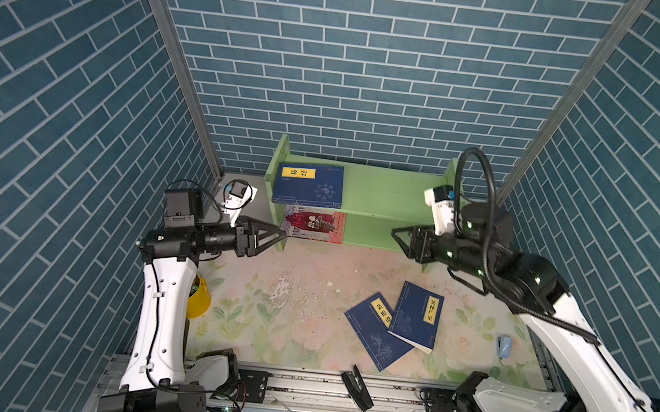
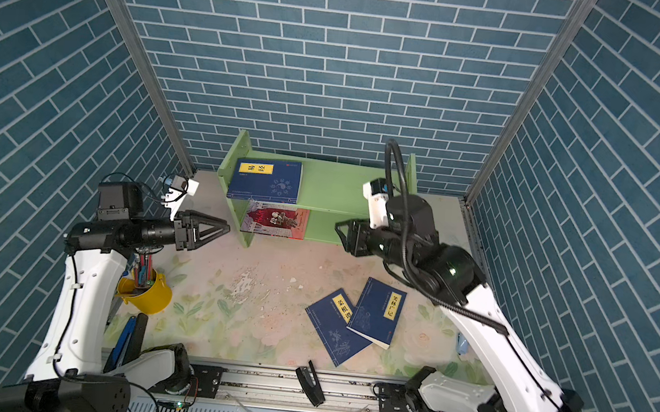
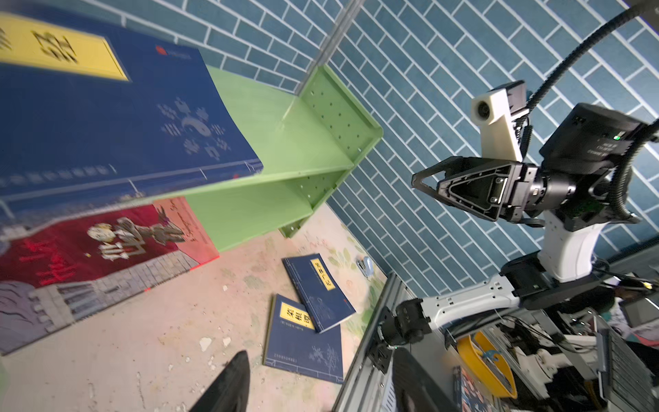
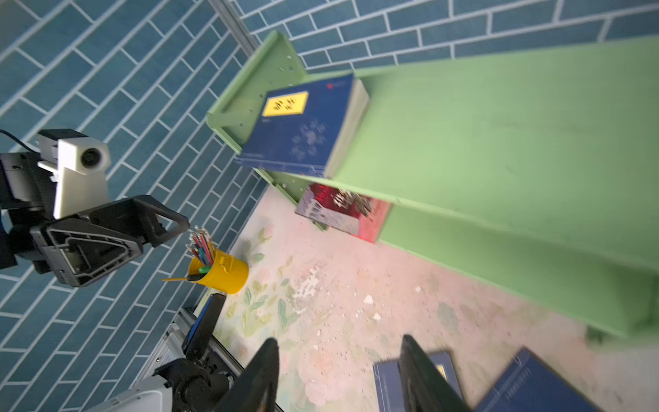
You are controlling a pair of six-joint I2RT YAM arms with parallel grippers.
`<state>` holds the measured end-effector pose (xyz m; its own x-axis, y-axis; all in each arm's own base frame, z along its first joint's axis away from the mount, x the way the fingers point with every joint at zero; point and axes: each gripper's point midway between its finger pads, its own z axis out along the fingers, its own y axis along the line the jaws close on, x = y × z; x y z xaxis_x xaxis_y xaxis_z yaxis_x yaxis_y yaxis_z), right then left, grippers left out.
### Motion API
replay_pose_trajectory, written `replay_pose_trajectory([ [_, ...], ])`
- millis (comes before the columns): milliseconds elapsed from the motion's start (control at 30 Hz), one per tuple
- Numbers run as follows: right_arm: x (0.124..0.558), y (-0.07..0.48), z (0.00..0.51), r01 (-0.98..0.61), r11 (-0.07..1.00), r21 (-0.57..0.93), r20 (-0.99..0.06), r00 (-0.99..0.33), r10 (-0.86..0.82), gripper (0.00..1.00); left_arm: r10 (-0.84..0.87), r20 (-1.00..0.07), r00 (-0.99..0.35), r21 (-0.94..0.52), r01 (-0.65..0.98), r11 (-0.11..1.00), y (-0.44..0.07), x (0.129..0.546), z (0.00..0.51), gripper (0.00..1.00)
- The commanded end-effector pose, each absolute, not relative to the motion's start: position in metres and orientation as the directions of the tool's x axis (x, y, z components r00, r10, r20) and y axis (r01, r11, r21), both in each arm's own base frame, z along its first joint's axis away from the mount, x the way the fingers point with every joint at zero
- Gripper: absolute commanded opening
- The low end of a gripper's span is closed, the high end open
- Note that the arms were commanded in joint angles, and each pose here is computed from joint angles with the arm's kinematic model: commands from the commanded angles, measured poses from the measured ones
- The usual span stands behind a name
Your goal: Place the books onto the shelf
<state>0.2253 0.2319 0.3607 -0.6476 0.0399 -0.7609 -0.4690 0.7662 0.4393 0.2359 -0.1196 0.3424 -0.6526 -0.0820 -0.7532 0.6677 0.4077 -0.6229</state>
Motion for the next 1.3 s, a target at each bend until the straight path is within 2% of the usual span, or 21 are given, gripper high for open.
replay_pose_trajectory([
  [0,0.23,0.202,0.281,-0.225,0.859,0.46,-0.677,-0.715,0.174,0.55,-0.034,-0.724,-0.689,-0.658,0.676,0.331,-0.137,0.208,0.328,0.66],
  [233,0.203,0.146,0.182,0.106,0.885,0.454,-0.543,-0.754,0.369,0.62,0.114,-0.736,-0.668,-0.608,0.725,0.324,-0.169,0.182,0.302,0.66],
  [400,0.191,0.094,0.143,0.294,0.903,0.314,-0.561,-0.71,0.427,0.7,0.118,-0.731,-0.672,-0.617,0.725,0.306,-0.182,0.182,0.297,0.67],
  [500,0.189,0.08,0.117,0.369,0.862,0.348,-0.512,-0.695,0.504,0.73,0.11,-0.711,-0.695,-0.642,0.704,0.304,-0.187,0.186,0.291,0.67],
  [667,0.199,0.076,0.094,0.421,0.769,0.481,-0.437,-0.645,0.627,0.73,0.108,-0.698,-0.708,-0.647,0.688,0.33,-0.193,0.193,0.28,0.67],
  [767,0.204,0.073,0.087,0.436,0.765,0.474,-0.421,-0.65,0.632,0.74,0.108,-0.689,-0.716,-0.654,0.68,0.332,-0.198,0.196,0.277,0.67],
  [833,0.206,0.075,0.074,0.45,0.762,0.465,-0.375,-0.68,0.63,0.76,0.113,-0.687,-0.718,-0.656,0.679,0.328,-0.201,0.196,0.274,0.67],
  [967,0.219,0.089,0.063,0.437,0.732,0.523,-0.311,-0.701,0.642,0.74,0.129,-0.684,-0.718,-0.653,0.681,0.331,-0.206,0.198,0.269,0.67],
  [1267,0.217,0.072,0.05,0.442,0.804,0.398,-0.329,-0.749,0.575,0.7,0.122,-0.668,-0.734,-0.665,0.662,0.345,-0.216,0.209,0.256,0.67],
])
